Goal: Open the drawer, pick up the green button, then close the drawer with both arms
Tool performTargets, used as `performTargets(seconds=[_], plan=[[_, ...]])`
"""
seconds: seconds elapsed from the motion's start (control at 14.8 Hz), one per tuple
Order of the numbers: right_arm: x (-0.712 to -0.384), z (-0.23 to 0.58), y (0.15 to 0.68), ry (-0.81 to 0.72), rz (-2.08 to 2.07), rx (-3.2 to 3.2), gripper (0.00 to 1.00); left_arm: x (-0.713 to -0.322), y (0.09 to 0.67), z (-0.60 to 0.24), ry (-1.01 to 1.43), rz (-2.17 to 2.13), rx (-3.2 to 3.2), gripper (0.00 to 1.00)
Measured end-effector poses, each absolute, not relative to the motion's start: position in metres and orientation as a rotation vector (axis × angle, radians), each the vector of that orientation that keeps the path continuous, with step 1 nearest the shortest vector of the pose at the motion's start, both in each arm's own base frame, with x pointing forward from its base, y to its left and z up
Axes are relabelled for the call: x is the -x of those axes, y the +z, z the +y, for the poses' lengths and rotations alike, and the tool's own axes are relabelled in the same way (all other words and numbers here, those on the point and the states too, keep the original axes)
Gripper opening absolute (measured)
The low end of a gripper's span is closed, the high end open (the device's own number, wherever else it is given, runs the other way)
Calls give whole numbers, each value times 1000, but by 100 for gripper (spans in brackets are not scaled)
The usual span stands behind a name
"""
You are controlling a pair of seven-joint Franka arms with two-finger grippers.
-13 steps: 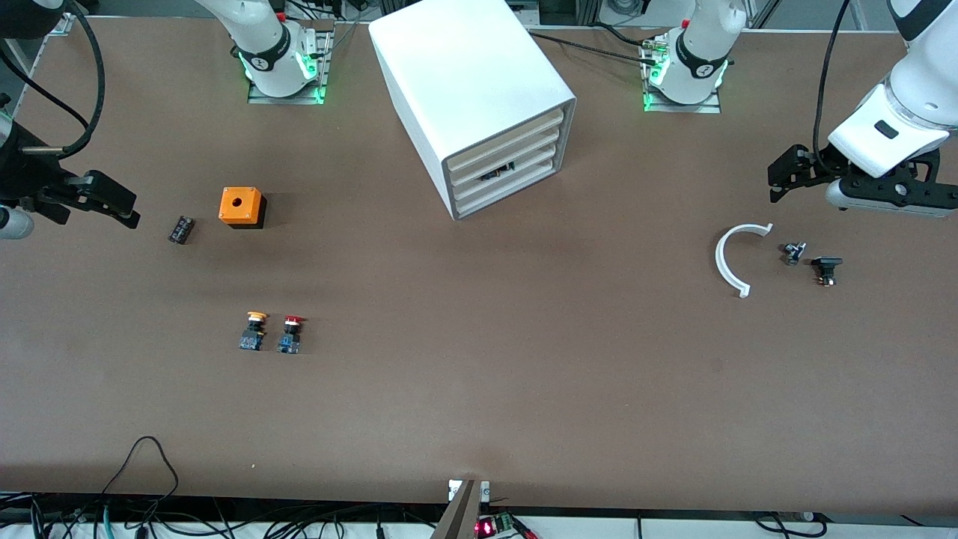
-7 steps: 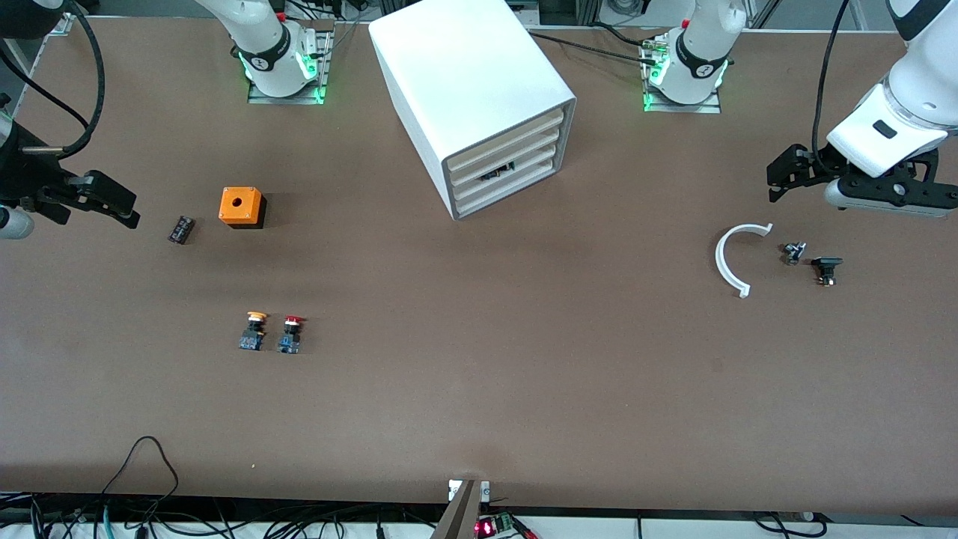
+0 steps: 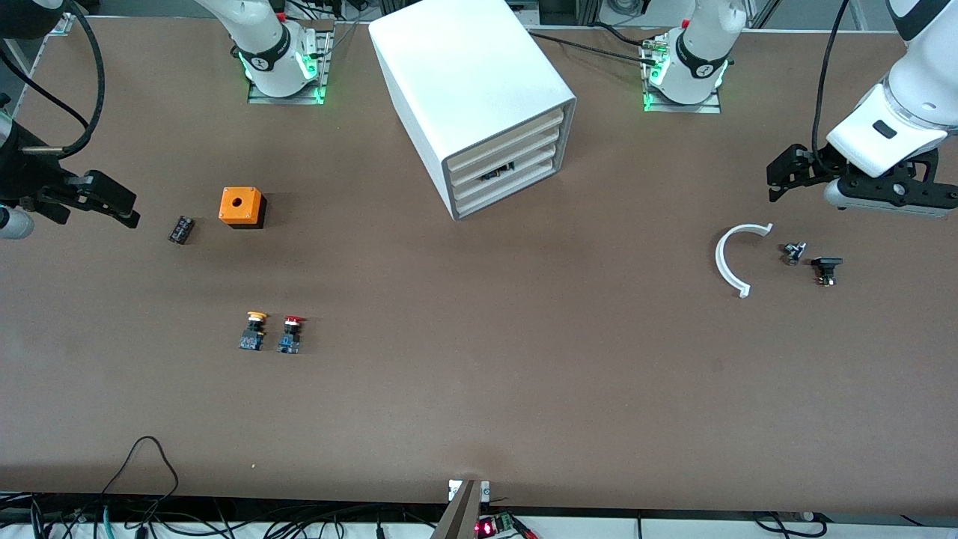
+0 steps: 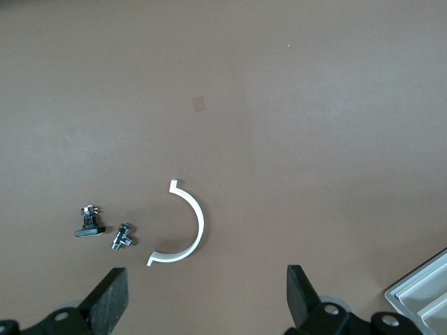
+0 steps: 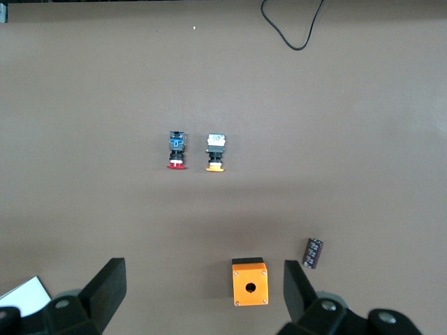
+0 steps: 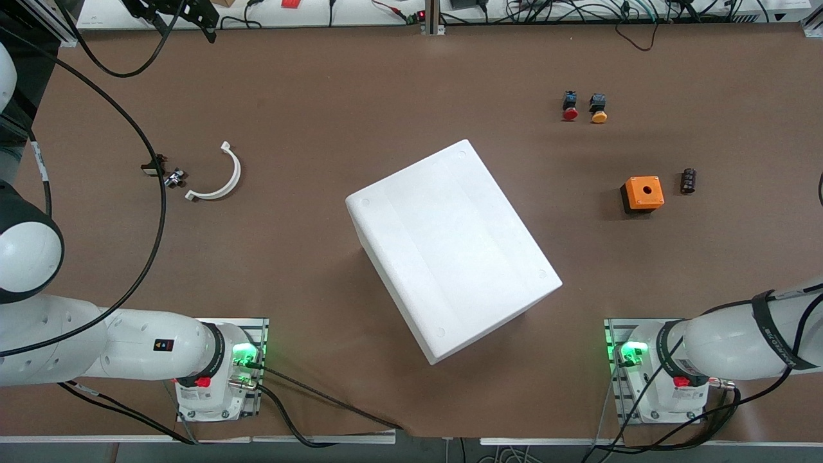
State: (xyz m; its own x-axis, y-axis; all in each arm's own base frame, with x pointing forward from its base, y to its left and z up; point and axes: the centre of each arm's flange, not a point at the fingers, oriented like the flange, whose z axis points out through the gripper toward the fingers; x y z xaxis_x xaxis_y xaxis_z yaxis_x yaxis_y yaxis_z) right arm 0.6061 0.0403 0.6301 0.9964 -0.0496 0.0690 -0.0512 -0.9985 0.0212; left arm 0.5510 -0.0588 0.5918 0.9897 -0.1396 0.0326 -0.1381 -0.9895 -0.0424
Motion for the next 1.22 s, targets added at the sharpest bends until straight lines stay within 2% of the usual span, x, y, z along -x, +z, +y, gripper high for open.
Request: performTargets(seconds=[0.34, 0.74, 1.22], plan=[[-609, 41, 621, 70, -78, -3114, 100, -549, 591, -61, -35, 213, 3119, 100], [-626, 47, 580, -36, -75, -3134, 100, -543, 580, -72, 98, 200, 3245, 100], [-648, 62, 511, -199, -43, -3117, 100, -556, 506, -114, 581, 202, 3568, 100]])
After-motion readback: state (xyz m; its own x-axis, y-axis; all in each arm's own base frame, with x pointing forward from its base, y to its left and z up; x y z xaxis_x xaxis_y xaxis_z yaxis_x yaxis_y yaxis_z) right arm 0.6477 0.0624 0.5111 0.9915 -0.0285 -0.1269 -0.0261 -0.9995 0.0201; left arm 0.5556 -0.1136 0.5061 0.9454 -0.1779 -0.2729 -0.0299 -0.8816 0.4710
